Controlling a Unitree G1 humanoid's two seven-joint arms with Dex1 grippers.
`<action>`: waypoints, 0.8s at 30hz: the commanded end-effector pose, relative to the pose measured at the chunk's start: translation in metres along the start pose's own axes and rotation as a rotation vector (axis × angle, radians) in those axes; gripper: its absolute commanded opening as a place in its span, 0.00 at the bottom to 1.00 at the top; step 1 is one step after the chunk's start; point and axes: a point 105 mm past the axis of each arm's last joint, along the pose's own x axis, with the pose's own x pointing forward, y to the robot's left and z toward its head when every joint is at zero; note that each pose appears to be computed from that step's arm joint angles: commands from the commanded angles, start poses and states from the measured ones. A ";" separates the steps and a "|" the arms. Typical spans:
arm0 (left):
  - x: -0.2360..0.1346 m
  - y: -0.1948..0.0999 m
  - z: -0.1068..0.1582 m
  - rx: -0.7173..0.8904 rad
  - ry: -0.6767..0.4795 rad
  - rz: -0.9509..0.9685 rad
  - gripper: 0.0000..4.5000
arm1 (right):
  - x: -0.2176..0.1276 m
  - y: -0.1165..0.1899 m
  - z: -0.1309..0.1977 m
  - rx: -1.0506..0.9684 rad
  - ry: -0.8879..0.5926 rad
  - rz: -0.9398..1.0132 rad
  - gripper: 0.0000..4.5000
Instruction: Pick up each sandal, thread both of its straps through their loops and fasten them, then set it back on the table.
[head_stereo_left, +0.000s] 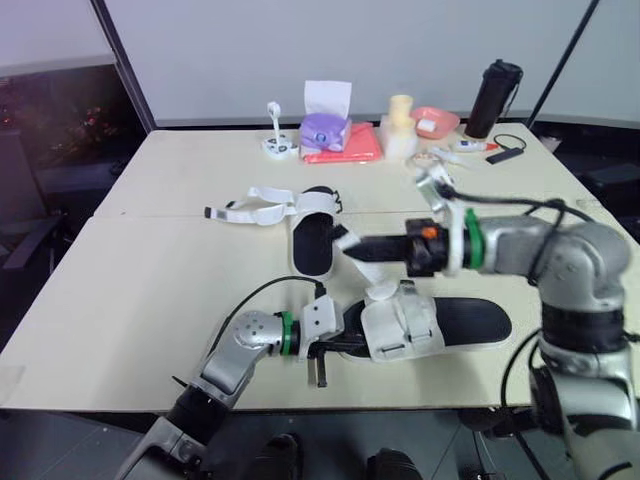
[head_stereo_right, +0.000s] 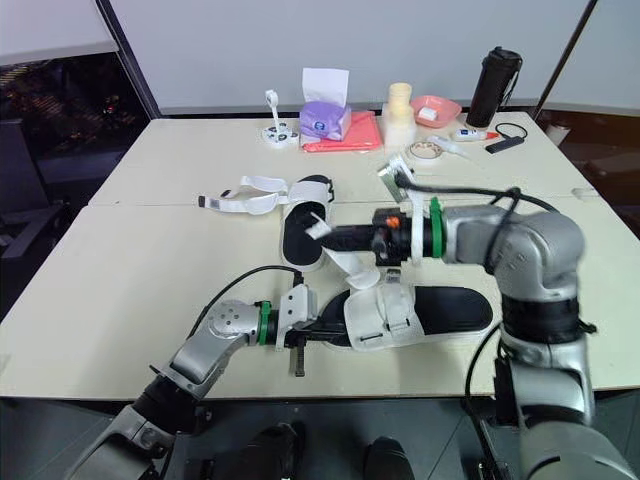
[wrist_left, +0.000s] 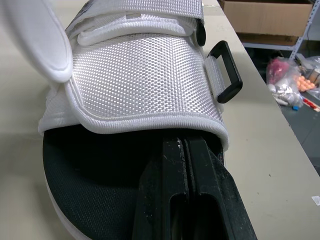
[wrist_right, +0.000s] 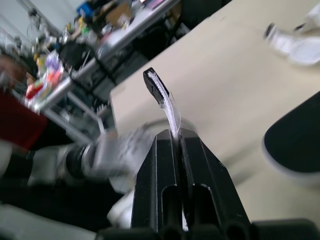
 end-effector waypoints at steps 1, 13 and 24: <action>-0.001 -0.004 -0.024 -0.073 0.078 0.008 0.00 | -0.009 0.032 -0.009 -0.113 0.007 0.049 0.01; -0.004 -0.002 -0.026 -0.084 0.096 -0.019 0.00 | -0.024 0.040 -0.119 -0.248 0.351 0.021 0.06; -0.001 -0.002 -0.027 -0.084 0.093 -0.022 0.00 | -0.057 0.045 -0.143 -0.329 0.530 0.012 0.99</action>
